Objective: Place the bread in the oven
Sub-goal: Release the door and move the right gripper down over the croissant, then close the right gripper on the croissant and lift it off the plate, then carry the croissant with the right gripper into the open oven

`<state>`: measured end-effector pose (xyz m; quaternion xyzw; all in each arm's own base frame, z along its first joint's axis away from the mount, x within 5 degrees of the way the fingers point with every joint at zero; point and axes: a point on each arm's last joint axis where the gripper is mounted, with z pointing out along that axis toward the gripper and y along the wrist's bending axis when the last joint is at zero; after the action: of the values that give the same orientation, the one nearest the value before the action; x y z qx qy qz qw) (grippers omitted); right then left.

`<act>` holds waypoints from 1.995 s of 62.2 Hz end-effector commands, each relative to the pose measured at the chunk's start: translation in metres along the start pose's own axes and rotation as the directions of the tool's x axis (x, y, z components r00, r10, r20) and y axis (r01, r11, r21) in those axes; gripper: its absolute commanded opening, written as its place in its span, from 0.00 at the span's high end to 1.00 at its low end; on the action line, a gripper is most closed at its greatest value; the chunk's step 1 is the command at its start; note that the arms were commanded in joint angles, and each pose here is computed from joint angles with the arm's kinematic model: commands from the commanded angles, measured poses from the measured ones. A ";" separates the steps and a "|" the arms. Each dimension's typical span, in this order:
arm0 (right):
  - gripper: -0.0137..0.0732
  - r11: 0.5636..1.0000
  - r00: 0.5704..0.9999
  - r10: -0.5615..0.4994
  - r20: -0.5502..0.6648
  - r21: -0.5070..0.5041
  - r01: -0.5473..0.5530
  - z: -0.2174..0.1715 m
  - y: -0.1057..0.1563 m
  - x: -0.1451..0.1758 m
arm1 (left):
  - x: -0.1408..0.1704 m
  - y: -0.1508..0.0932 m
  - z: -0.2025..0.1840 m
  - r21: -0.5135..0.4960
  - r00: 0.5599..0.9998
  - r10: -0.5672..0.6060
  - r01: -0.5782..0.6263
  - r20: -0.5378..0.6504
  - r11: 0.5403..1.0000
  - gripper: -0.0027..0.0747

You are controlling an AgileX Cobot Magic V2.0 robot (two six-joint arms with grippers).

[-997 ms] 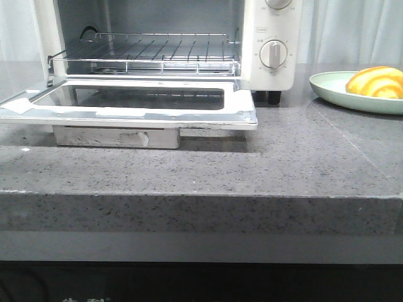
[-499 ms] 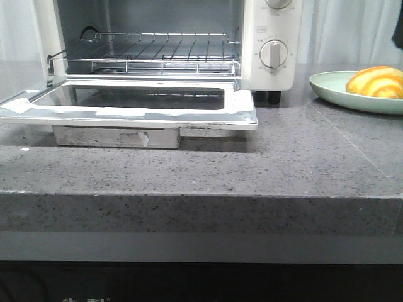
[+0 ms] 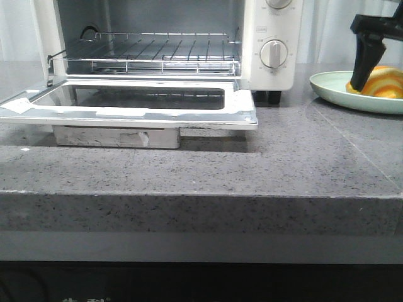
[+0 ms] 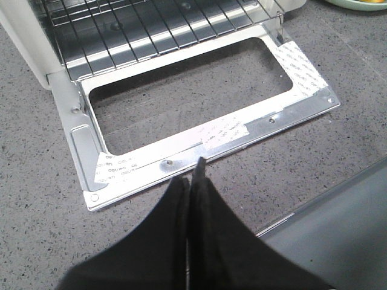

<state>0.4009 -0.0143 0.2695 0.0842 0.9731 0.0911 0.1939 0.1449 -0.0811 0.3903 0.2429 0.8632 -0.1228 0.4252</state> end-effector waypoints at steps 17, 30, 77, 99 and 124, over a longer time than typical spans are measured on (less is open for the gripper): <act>0.65 1.000 0.998 -0.008 0.066 -0.013 0.009 -0.022 0.004 -0.009 | -0.012 0.000 -0.008 -0.003 0.995 -0.014 0.014 0.096 1.000 0.99; 0.74 1.000 0.995 -0.016 0.098 -0.017 0.017 -0.040 0.007 -0.008 | -0.012 0.000 -0.008 -0.003 0.995 -0.014 0.014 0.096 1.000 0.99; 0.74 0.980 0.960 -0.146 0.240 -0.097 0.173 -0.145 0.047 0.112 | -0.012 0.000 -0.008 -0.003 0.995 -0.014 0.014 0.096 1.000 0.99; 0.74 0.853 0.899 -0.394 0.191 -0.289 0.435 -0.144 0.127 0.181 | -0.012 0.000 -0.008 -0.003 0.995 -0.014 0.014 0.096 1.000 0.99; 0.74 0.792 0.837 -0.505 0.211 -0.273 0.546 -0.122 0.213 0.155 | -0.012 0.000 -0.008 -0.003 0.995 -0.014 0.014 0.096 1.000 0.99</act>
<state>0.2249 0.1941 0.3424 -0.2177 0.9334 0.1766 0.2240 0.1450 -0.0810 0.3903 0.2422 0.8635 -0.1221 0.4253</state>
